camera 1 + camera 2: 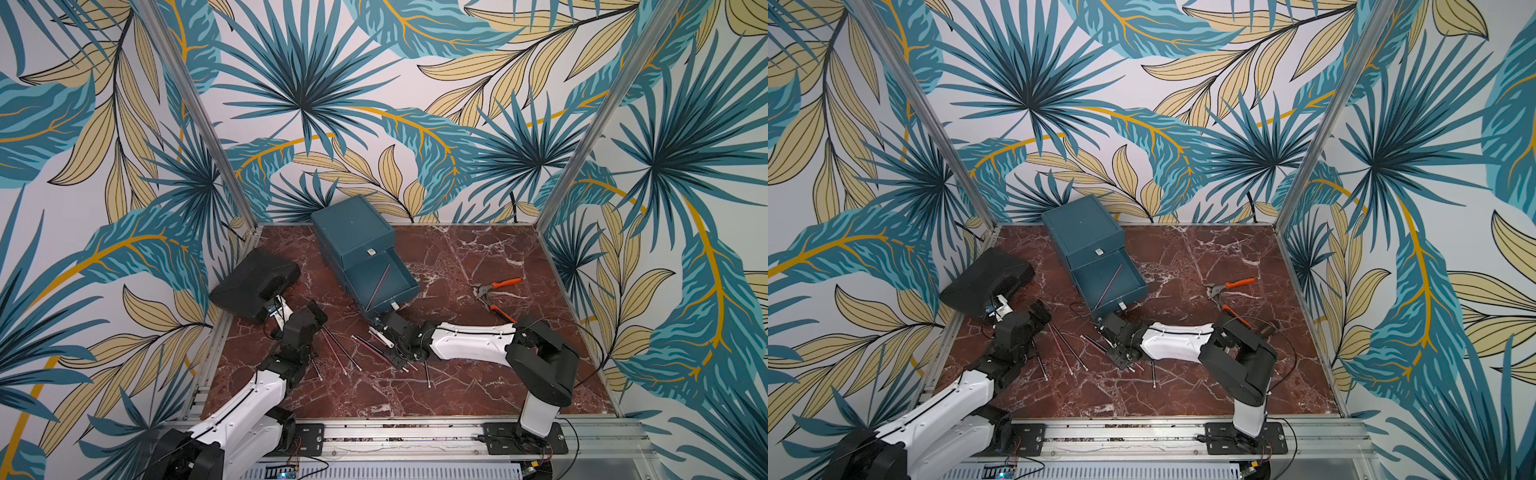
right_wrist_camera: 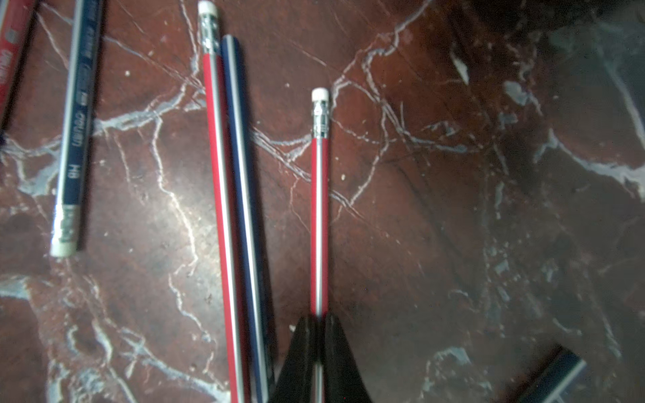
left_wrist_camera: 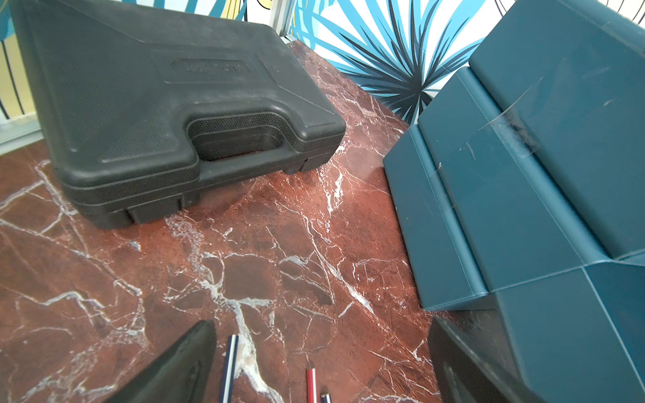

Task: Please place the pencils in the drawer according to their color
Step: Pick up the pencil from the center of the board, then place the pencil in the drawer.

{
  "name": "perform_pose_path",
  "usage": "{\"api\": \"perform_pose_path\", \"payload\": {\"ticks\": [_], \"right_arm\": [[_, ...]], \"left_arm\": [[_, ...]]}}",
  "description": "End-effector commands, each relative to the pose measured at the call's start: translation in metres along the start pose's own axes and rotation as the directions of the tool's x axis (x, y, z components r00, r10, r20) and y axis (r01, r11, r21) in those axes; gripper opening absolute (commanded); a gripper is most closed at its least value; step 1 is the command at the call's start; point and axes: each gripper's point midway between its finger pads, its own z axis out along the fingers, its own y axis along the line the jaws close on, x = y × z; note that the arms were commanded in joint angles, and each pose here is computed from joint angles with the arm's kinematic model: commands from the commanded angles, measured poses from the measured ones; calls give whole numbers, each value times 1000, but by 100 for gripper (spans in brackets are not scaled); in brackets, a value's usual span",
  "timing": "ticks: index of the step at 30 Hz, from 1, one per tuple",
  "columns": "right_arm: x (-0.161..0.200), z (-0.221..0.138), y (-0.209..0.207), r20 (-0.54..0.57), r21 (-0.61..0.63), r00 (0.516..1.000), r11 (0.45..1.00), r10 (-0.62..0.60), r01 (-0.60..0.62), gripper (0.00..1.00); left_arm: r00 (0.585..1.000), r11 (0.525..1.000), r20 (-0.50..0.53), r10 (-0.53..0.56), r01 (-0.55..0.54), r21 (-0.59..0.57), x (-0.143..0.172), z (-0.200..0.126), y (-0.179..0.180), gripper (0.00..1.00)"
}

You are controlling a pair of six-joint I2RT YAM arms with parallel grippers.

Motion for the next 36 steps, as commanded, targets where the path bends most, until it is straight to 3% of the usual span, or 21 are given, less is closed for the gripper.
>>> {"api": "perform_pose_path", "payload": {"ticks": [1,20,28,36], "right_arm": [[10,-14,-6,-20,26,1000,1000,-8,8,0],[59,-80,-10,-67,-36,998,999,12,-14,0],[39,-115,-9,53,-79,997,996,55,-51,0],[-9,-155,-21,213,-60,964,987,158,-149,0]], "left_arm": [[1000,1000,11,-11,11,3,-2,1,1,100],[1000,1000,11,-13,13,4,-2,0,1,100],[1000,1000,11,-13,13,9,-3,1,-1,100],[1000,1000,14,2,-3,18,-6,1,-5,100]]}}
